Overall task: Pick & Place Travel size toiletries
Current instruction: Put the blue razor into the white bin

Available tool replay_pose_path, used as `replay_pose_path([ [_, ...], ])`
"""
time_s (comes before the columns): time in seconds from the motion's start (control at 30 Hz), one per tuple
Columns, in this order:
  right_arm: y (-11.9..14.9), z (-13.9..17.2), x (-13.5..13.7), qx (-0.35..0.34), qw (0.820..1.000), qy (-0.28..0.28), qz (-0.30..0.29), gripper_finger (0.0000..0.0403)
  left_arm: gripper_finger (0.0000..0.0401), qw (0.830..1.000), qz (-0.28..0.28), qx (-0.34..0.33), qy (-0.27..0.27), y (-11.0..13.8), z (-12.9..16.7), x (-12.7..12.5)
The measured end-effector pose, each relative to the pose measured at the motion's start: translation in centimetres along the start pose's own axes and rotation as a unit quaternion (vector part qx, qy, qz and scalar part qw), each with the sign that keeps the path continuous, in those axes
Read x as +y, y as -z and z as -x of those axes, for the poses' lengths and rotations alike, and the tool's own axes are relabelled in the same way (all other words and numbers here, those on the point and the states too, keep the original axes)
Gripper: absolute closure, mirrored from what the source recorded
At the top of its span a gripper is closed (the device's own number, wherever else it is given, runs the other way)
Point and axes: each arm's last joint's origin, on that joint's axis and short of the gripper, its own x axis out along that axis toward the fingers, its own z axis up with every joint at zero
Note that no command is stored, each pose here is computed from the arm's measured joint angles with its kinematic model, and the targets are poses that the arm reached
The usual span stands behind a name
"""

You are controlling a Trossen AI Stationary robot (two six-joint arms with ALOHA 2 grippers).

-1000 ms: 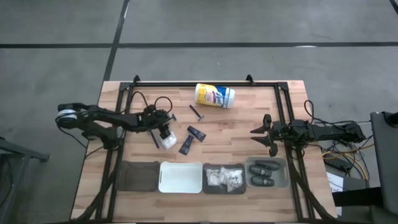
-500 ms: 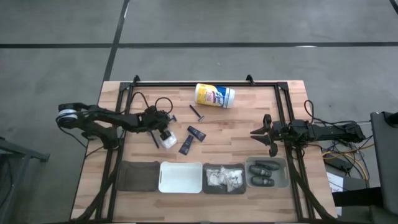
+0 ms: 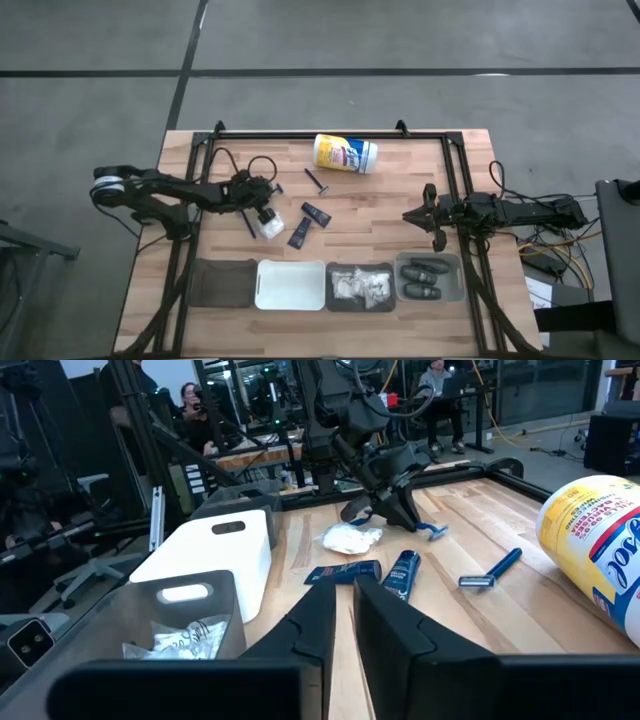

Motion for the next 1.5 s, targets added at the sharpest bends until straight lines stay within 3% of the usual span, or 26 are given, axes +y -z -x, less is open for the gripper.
replay_pose_path([
  [0.27, 0.0, 0.0, 0.0, 0.000, 1.000, 0.000, 0.000, 0.0361, 0.0366, 0.998, 0.023, -0.052, 0.009, -1.2, 1.3, 0.3],
  [0.9, 0.0, 0.0, 0.0, 0.000, 1.000, 0.000, 0.000, 0.0299, 0.0366, 0.976, 0.072, -0.191, 0.072, -3.7, 6.2, 1.1],
  [1.3, 0.0, 0.0, 0.0, 0.000, 1.000, 0.000, 0.000, 0.0266, 0.0366, 0.959, 0.040, -0.221, 0.171, -3.9, 7.4, -1.0],
  [1.5, 0.0, 0.0, 0.0, 0.000, 1.000, 0.000, 0.000, 0.0251, 0.0366, 0.941, -0.058, -0.231, 0.239, -3.5, 8.2, -2.7],
])
